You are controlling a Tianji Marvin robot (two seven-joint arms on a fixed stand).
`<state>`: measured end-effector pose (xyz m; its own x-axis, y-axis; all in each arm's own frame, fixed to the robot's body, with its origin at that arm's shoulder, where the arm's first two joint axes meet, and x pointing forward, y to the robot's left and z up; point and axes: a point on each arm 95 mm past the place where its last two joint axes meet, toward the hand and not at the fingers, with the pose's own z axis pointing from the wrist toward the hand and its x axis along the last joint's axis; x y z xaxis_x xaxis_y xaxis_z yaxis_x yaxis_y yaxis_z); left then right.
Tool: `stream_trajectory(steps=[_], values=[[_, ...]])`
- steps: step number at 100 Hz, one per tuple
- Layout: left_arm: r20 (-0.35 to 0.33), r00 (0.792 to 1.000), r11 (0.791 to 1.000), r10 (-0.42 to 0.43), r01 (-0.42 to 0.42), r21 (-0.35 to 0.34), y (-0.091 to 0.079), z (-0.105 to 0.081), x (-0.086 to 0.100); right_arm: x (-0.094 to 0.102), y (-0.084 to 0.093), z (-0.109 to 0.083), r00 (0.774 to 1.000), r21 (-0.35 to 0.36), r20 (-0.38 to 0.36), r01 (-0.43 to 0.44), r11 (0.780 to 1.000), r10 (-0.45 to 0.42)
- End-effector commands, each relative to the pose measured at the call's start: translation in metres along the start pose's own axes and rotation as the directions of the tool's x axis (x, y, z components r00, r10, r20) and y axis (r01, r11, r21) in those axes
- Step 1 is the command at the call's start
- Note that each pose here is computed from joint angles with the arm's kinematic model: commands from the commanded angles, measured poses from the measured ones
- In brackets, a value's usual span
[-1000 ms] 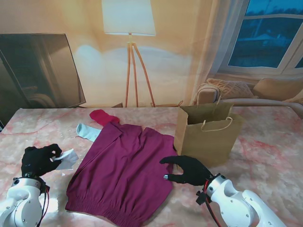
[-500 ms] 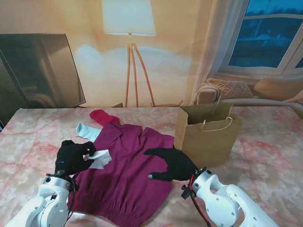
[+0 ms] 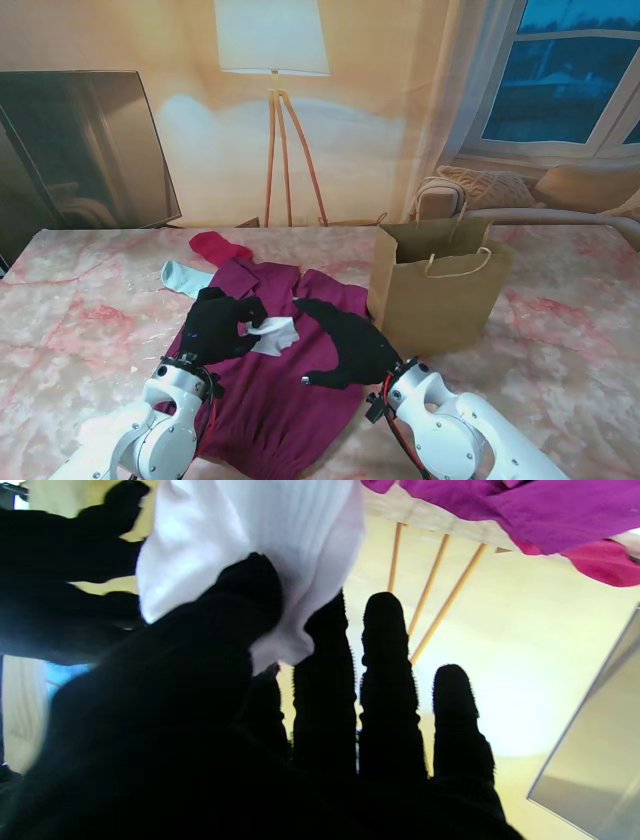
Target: Fold the socks and the shorts into the kraft paper bag
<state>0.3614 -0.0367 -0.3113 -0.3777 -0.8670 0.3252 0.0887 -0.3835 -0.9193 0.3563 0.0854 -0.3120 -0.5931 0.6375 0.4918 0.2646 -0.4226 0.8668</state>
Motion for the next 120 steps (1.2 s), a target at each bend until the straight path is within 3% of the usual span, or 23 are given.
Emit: stream_trajectory(steps=[1,26,87,120], values=[[-0.024,0.999,1.000,-0.025,0.025,0.007,0.002,0.004,0.011,0.002,-0.005,0.002,1.000,0.001,0.004,-0.006,1.000,0.006],[-0.057,0.997,0.999,-0.045,0.044,-0.004,0.007,0.008,0.021,-0.002,-0.013,0.006,1.000,0.008,0.014,-0.021,1.000,0.021],[-0.091,0.994,0.998,-0.059,0.058,-0.014,0.008,0.006,0.028,0.012,-0.020,0.013,0.999,-0.108,0.024,-0.028,0.994,0.031],[-0.115,0.991,0.997,-0.070,0.067,-0.032,0.008,0.003,0.033,0.020,-0.021,0.017,0.999,-0.198,0.018,-0.041,0.979,0.045]])
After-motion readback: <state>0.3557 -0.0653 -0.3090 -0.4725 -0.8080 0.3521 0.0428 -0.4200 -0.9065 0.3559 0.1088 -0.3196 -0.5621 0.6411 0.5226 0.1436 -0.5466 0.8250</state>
